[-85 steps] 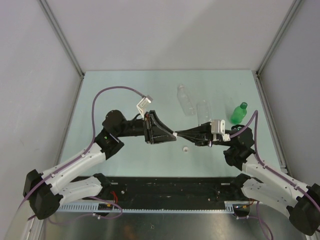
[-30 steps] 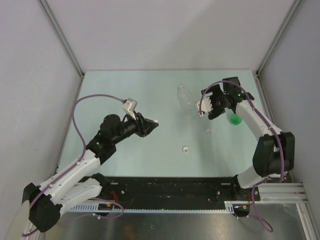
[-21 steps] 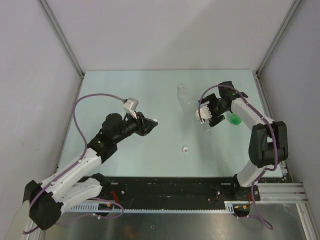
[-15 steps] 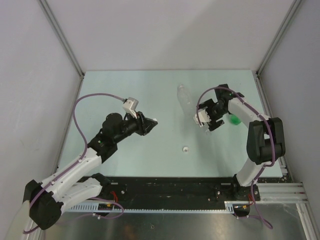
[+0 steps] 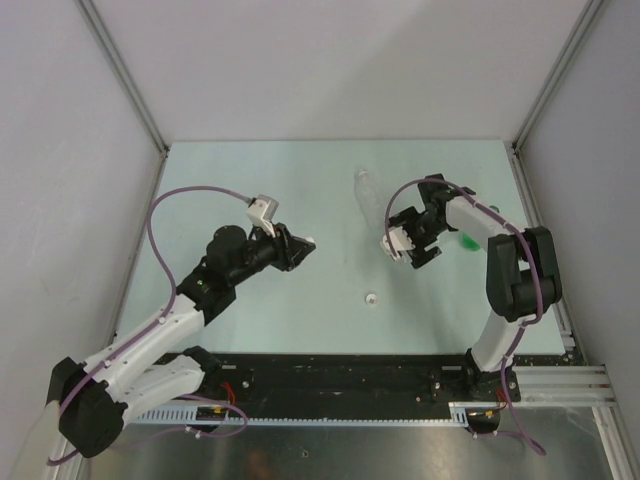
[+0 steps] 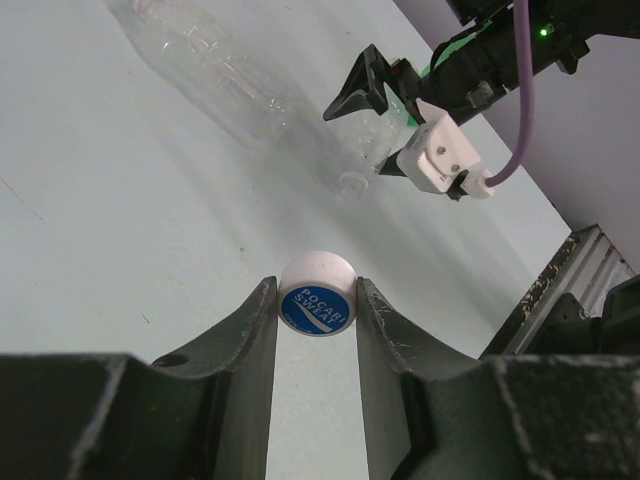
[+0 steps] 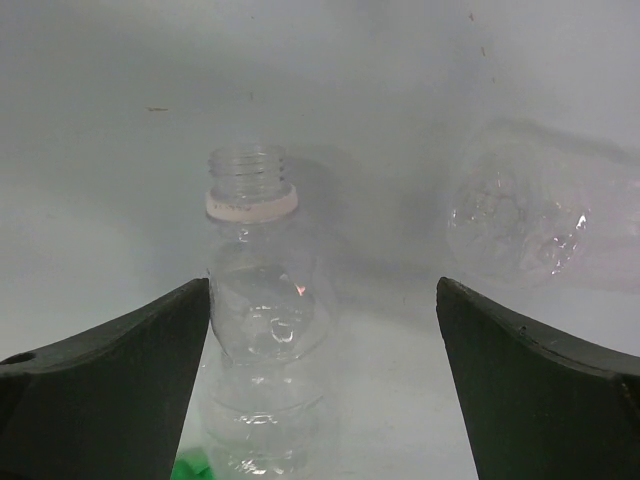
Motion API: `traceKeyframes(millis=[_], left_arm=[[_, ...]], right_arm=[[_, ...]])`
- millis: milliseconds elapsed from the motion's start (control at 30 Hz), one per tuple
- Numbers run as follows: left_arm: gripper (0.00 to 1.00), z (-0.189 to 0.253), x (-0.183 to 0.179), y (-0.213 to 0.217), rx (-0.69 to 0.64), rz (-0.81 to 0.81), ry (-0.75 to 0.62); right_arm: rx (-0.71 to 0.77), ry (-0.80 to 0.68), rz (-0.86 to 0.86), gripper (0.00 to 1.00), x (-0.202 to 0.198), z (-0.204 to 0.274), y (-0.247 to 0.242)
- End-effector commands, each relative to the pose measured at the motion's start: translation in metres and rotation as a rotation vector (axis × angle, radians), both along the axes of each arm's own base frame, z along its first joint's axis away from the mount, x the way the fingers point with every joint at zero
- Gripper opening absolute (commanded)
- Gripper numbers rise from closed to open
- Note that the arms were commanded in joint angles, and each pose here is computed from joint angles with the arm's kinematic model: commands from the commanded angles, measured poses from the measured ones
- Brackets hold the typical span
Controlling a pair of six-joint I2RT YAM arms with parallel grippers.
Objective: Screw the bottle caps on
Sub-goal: Pick up the plastic bottle at the center of the board.
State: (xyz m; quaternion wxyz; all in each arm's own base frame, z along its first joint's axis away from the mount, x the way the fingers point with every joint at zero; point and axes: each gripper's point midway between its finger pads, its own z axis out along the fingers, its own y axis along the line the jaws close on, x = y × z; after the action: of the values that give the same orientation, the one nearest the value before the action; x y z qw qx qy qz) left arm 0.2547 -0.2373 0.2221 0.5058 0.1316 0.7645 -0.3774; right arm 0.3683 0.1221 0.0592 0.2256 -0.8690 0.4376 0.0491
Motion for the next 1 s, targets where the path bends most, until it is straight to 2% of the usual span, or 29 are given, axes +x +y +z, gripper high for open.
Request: traceKeyframes(millis=[0,567,800,967], left_arm=[[0.19,0.022,0.009,0.001,-0.019,0.022,-0.058],[0.18,0.023,0.013,-0.006,-0.015,0.001,-0.059],[0.18,0.025,0.014,-0.008,-0.011,-0.011,-0.073],[0.18,0.024,0.014,-0.008,-0.004,-0.019,-0.079]], right_arm=[[-0.049,-0.234,0.308,0.99,0.034,0.013,0.01],[-0.04,-0.239,0.197,1.0,0.042,0.024,-0.022],[-0.033,-0.265,0.077,0.99,0.079,0.007,-0.039],[-0.049,-0.221,0.04,0.99,0.081,-0.01,-0.051]])
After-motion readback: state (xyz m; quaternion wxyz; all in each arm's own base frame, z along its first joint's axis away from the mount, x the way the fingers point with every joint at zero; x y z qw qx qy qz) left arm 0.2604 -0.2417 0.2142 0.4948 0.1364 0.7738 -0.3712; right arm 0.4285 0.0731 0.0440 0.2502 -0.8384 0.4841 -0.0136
